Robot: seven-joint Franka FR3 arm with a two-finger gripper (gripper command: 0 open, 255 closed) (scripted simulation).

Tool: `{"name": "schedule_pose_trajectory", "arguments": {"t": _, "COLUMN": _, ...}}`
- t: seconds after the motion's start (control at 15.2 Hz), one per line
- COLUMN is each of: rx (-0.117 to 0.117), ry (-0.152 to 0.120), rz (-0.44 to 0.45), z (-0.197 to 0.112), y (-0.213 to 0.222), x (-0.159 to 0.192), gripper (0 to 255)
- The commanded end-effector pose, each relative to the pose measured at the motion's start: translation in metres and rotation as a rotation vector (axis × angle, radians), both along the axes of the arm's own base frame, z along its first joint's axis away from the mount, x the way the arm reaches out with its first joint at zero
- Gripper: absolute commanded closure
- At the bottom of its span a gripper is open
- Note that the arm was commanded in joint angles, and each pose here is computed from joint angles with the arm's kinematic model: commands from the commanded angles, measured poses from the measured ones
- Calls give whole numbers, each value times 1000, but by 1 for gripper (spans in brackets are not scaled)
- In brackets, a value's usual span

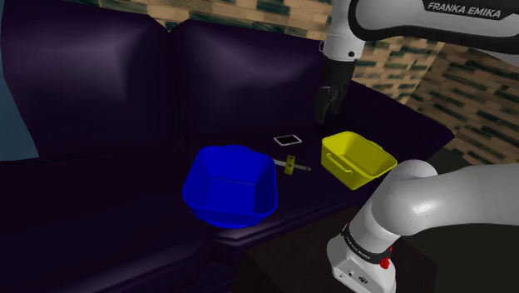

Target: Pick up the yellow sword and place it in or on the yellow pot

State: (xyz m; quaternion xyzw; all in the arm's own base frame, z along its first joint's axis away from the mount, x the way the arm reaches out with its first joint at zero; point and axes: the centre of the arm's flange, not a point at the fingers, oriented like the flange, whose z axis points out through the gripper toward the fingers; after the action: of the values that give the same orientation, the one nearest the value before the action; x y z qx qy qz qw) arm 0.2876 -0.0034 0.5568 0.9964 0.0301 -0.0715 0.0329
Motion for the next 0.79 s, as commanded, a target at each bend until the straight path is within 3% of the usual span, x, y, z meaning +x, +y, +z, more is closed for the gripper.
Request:
{"name": "schedule_pose_trajectory", "arguments": {"t": 0.0, "rx": 0, "ry": 0, "rz": 0, "z": 0, "y": 0, "x": 0, "gripper": 0}}
{"name": "schedule_pose_trajectory", "arguments": {"t": 0.73, "rx": -5, "ry": -69, "rz": 223, "z": -126, "y": -34, "x": 45, "gripper": 0}}
